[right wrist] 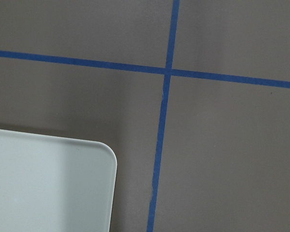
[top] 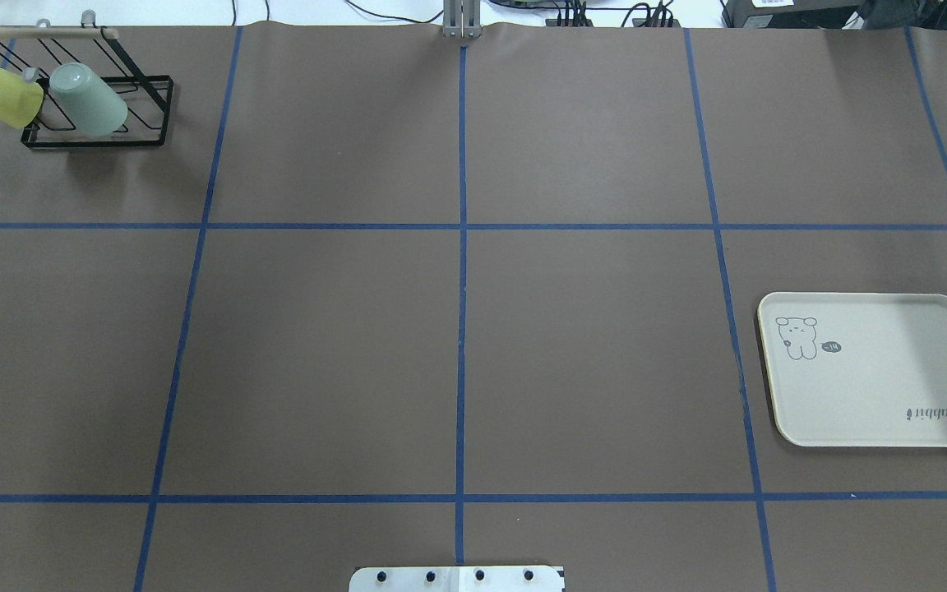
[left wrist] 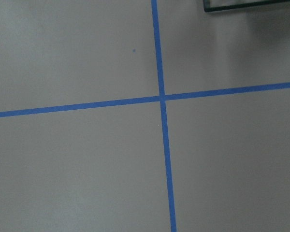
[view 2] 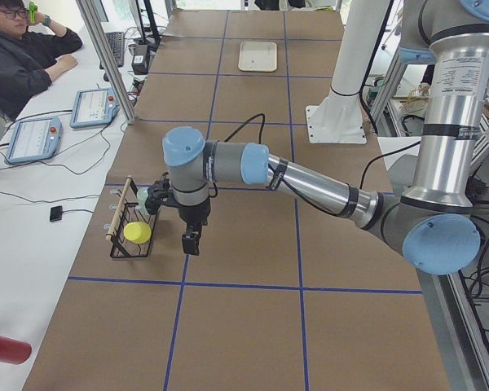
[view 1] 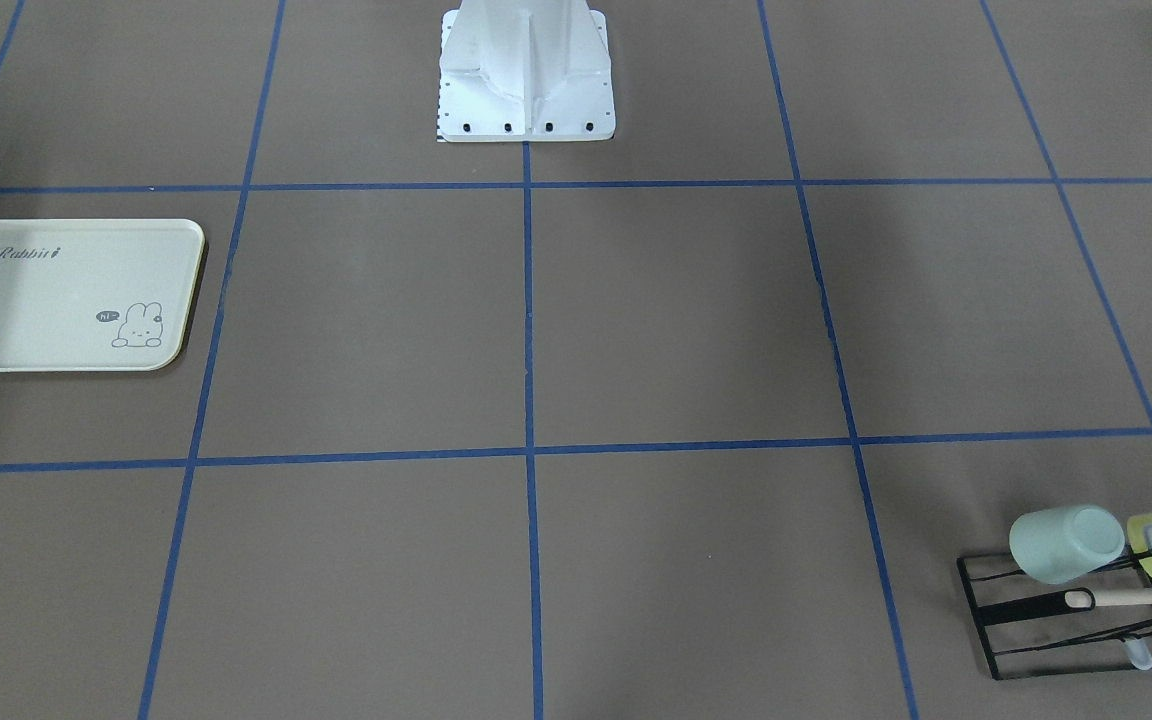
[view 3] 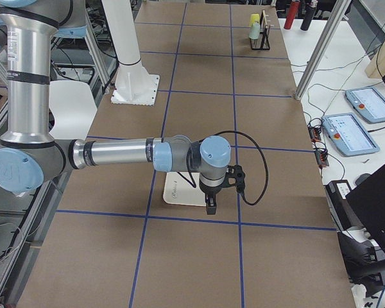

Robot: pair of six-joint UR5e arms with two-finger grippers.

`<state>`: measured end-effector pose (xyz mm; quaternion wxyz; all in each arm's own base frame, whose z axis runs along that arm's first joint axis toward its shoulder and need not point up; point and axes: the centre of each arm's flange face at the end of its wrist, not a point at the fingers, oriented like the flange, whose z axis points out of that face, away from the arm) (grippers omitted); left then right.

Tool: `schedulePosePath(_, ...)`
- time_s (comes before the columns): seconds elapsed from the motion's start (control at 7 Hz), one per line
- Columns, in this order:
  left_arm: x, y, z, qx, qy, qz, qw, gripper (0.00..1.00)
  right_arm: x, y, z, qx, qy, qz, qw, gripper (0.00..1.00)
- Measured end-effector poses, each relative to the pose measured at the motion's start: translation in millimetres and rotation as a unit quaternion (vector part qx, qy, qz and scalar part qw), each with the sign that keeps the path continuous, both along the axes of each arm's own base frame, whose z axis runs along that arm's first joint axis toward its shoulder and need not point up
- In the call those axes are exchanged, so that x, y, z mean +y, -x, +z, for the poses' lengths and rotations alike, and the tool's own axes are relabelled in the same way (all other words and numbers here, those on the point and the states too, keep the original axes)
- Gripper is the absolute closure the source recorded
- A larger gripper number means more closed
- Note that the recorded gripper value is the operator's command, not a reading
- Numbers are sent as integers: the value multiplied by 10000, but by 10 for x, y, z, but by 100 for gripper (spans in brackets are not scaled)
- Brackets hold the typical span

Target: Left arm grabs green cup and hands to right arm on tray

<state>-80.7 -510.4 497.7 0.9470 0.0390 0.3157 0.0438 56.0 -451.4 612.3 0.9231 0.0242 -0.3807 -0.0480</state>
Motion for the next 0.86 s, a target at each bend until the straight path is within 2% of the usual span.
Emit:
schedulePosePath(0.14,14,-16,-368,-151,-168,27,9997,0,-8,1,-19,-5,-19,0,10000,1)
schedulePosePath(0.43,29,-165,-707,-182,-542,98,9983,0,-11,5,-28,-33,-22,-1,10000,1)
schedulePosePath(0.57,-16,-276,-847,-70,-672,-58,9977,0,-12,6,-34,-41,-30,-2,10000,1)
schedulePosePath(0.86,-211,-636,-985,329,-797,-716,9937,0,-22,6,-65,-38,-69,-6,10000,1)
